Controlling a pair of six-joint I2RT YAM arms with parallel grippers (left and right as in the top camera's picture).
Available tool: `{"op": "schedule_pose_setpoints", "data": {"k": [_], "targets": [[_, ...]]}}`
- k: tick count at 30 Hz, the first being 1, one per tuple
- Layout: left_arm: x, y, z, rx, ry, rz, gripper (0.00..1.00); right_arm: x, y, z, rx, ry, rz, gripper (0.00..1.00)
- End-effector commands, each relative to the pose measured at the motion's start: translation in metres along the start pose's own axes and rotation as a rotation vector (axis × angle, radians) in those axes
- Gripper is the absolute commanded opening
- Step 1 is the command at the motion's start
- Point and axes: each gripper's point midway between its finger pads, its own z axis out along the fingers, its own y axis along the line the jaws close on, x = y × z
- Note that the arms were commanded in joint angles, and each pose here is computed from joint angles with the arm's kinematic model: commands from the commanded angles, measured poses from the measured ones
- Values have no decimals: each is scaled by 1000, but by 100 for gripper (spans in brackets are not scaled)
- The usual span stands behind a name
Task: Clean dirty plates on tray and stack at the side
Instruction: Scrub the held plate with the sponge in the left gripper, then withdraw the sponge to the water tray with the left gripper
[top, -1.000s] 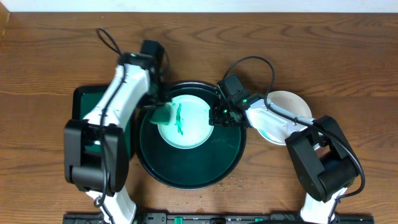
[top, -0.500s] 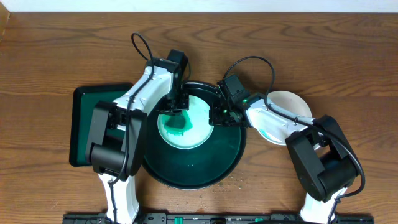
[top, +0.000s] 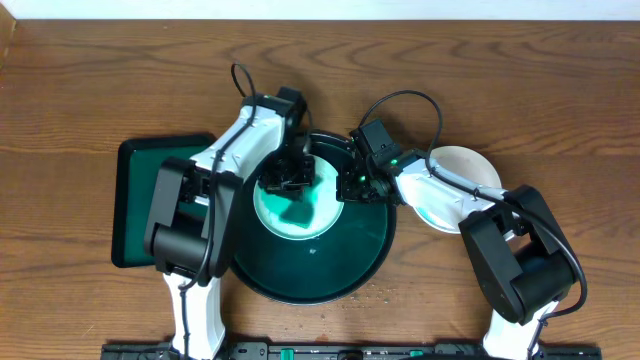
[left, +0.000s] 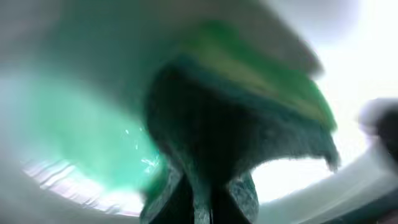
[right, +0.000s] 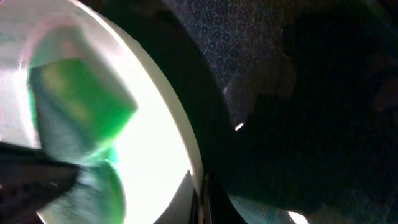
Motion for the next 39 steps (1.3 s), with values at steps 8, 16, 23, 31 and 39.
{"op": "schedule_pose_setpoints", "data": {"k": [8, 16, 23, 31, 39], "targets": [[-28, 77, -2, -385, -157, -219, 7, 9, -8, 10, 13, 41, 25, 1], [-30, -41, 10, 190, -99, 155, 7, 9, -8, 10, 14, 41, 21, 1], [-23, -66, 3, 330, -91, 310, 7, 9, -9, 9, 14, 41, 24, 1], [-73, 10, -48, 137, -261, 51, 7, 9, -8, 9, 5, 47, 15, 1], [-85, 104, -142, -37, -440, -197, 7, 12, -9, 9, 12, 56, 19, 1]]}}
